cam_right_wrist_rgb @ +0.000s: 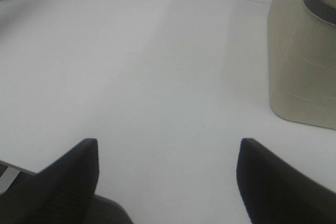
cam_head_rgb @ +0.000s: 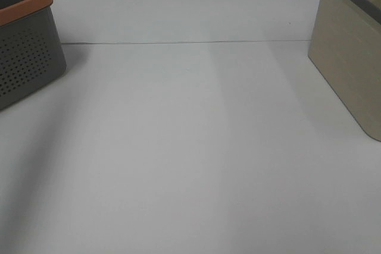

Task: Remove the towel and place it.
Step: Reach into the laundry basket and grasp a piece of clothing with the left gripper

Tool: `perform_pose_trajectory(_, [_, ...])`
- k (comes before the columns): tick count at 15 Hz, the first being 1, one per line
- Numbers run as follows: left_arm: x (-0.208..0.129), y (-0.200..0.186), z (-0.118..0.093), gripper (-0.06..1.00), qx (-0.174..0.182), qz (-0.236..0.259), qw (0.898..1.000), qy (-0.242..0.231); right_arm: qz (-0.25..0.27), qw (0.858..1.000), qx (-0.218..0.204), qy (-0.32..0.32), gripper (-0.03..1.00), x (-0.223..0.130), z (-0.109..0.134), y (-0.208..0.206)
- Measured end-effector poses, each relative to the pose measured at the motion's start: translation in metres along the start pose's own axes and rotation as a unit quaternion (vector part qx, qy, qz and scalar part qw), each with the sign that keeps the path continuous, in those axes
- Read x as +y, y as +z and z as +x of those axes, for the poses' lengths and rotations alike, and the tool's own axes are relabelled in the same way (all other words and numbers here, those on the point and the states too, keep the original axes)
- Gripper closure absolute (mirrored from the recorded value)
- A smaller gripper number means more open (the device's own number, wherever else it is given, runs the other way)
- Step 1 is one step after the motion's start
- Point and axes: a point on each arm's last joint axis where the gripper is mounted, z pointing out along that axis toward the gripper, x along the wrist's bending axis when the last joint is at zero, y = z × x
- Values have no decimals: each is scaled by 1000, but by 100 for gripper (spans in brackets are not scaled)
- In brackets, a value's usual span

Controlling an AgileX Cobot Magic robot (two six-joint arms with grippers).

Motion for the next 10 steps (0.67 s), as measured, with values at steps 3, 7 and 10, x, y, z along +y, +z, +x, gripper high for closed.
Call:
perform_pose_trajectory(3, [26, 19, -3, 18, 28, 7, 999, 15, 0, 1000, 0, 0, 24, 0, 0, 0])
perform_pose_trajectory(7, [55, 53, -4, 18, 40, 29, 999, 21, 0, 1000, 0, 0, 24, 0, 0, 0])
perform_pose_trajectory(10, [66, 104, 20, 18, 37, 71, 997, -10, 0, 1000, 0, 1, 24, 0, 0, 0])
